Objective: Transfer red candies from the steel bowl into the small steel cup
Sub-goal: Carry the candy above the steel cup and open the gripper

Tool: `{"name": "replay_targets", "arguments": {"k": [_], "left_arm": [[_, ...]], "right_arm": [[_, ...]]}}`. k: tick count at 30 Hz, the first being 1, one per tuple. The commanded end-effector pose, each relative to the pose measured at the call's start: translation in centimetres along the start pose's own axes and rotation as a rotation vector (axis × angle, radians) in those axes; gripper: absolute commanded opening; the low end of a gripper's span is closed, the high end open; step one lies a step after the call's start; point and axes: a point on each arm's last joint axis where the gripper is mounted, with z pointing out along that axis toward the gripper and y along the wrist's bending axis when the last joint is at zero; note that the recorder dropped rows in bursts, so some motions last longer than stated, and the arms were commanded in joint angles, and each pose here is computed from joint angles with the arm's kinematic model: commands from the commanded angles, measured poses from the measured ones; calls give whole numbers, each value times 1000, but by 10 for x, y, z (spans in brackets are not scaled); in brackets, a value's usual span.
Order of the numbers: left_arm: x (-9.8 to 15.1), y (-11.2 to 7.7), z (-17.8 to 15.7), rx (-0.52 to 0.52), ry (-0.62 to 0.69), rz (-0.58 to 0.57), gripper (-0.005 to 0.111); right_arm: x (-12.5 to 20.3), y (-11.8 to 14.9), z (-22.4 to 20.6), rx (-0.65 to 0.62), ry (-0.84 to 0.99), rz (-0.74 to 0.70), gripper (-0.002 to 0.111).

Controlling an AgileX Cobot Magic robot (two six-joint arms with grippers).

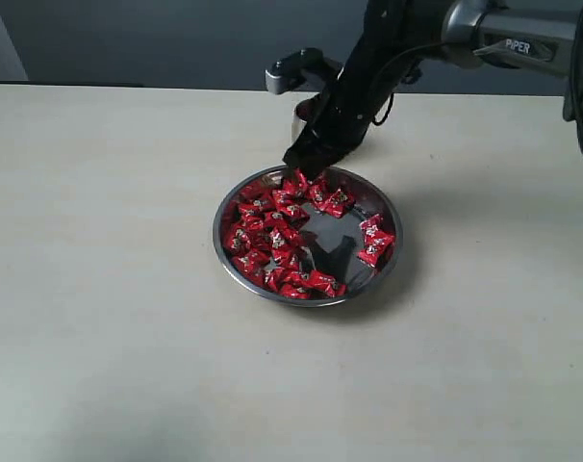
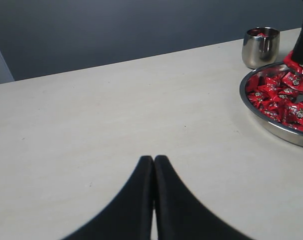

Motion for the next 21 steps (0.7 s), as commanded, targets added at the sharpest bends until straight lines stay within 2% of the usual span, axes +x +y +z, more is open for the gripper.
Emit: {"name": "replay_targets", "arguments": {"k": [1,10,21], "left_arm": [[-1,0,0,4,-15,-6,0],[-1,0,0,4,-15,-6,0],[-1,0,0,4,-15,-6,0]], "right_arm": [[-12,-8,-12,107,-121,-17,-1],[-28,-25,-19,303,-299,-67,-1],[-37,-33,-25,428,-396,-122,-1]]}}
